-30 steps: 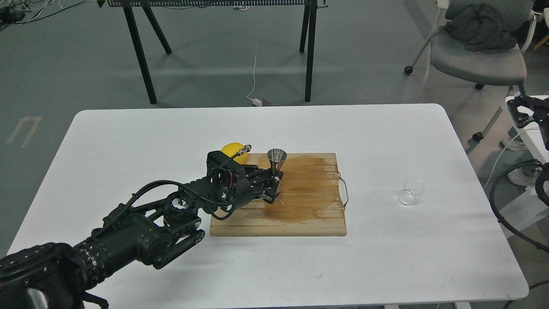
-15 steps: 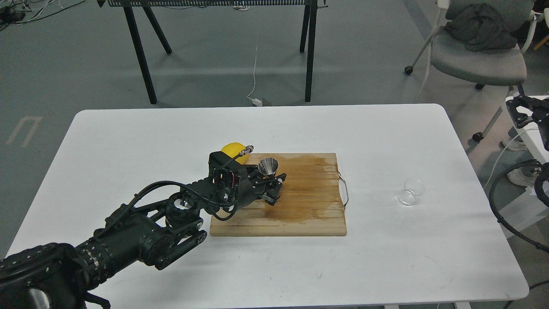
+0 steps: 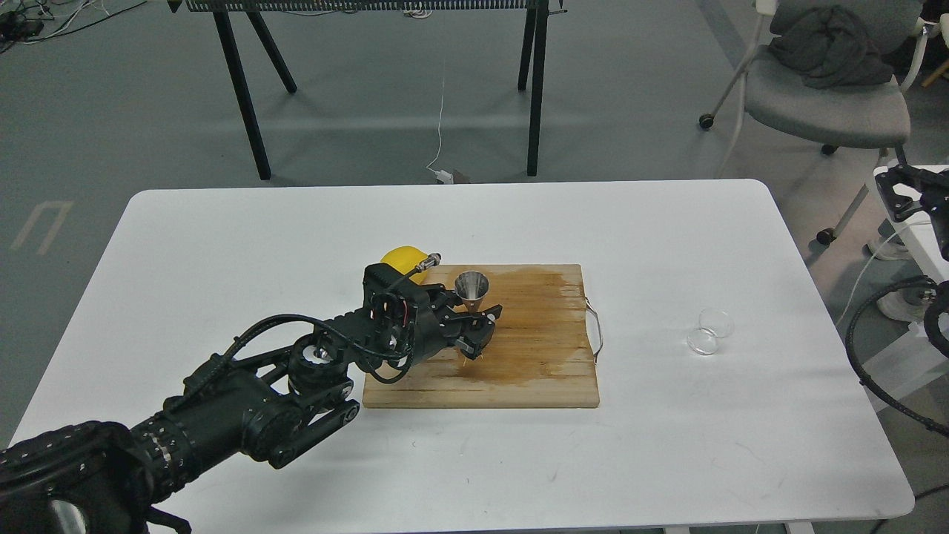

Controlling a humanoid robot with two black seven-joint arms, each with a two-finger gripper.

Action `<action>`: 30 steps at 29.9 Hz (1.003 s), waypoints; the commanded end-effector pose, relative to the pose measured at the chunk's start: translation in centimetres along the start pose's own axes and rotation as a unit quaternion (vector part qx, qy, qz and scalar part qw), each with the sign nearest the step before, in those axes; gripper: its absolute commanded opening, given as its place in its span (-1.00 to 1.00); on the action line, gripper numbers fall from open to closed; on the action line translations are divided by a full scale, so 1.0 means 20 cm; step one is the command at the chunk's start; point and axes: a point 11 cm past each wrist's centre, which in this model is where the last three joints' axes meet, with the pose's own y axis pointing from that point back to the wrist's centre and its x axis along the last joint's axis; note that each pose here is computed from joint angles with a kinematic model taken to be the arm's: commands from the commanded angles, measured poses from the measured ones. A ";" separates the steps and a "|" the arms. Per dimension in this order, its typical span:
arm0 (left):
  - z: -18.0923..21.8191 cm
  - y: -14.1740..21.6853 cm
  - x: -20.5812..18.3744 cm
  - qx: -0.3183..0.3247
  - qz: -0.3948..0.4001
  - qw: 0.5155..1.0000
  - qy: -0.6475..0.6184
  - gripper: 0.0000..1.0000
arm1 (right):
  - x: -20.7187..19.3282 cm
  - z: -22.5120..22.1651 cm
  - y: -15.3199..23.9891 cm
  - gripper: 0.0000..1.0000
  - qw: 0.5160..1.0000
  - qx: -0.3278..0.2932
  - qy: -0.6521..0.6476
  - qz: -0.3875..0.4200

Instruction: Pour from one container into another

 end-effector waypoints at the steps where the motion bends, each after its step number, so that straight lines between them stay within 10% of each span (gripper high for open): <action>1: 0.03 0.01 0.02 -0.010 0.007 1.000 -0.002 0.16 | 0.00 0.00 0.00 1.00 1.000 0.000 0.000 0.000; 30: -0.20 0.58 0.05 0.012 0.090 0.996 -0.019 0.97 | 0.06 -0.01 0.06 1.00 1.000 0.005 -0.017 0.010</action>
